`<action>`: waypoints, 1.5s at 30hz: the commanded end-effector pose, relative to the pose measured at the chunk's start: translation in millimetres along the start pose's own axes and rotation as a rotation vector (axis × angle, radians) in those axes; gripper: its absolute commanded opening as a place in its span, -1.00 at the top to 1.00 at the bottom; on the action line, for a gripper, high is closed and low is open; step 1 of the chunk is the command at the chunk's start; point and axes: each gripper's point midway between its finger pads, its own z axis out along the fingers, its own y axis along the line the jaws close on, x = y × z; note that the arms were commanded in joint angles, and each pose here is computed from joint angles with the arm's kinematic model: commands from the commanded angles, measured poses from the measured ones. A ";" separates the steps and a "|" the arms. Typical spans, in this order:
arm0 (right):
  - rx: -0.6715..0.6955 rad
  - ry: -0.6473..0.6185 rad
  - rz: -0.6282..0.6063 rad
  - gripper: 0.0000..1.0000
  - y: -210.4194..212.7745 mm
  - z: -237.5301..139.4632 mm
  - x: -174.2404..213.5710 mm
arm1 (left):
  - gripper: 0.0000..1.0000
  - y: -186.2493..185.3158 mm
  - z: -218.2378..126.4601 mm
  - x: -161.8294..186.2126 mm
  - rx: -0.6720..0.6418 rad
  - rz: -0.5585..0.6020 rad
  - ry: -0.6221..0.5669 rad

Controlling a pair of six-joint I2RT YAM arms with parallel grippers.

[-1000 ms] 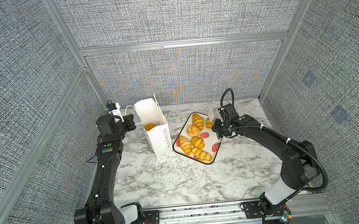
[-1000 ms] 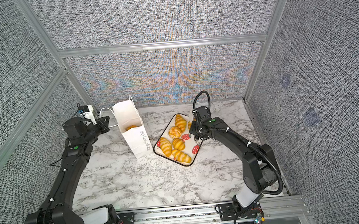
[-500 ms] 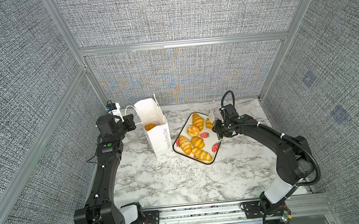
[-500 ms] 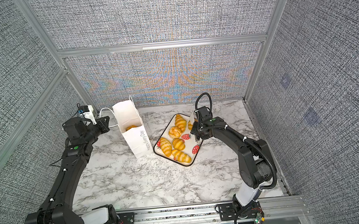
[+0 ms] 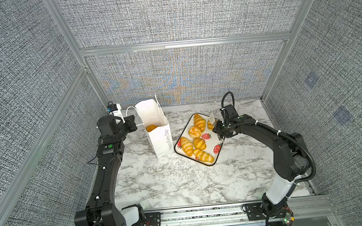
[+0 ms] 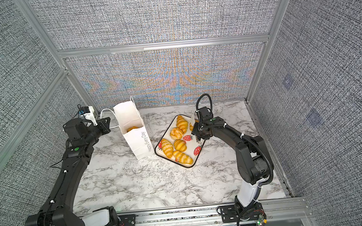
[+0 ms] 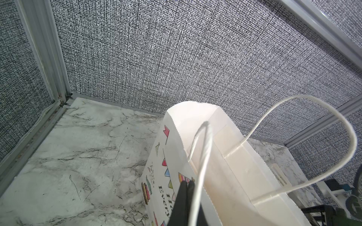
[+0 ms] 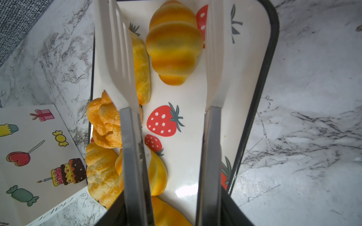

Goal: Place the fake bread into the paper bag
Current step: 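Lower the tongs around a striped croissant on the tray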

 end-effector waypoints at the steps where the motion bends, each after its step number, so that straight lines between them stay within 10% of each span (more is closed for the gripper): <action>1: -0.018 -0.003 -0.009 -0.04 5.1 1.4 -3.3 | 1.00 -2.6 0.4 -4.3 0.015 0.006 -0.019; 28: 0.018 0.055 -0.023 -0.04 -0.3 29.3 3.1 | 1.00 -0.7 1.2 -3.2 0.013 0.002 -0.016; 45: -0.024 -0.009 -0.023 0.40 5.5 -1.0 -3.0 | 1.00 0.0 1.2 -3.3 0.012 0.000 -0.016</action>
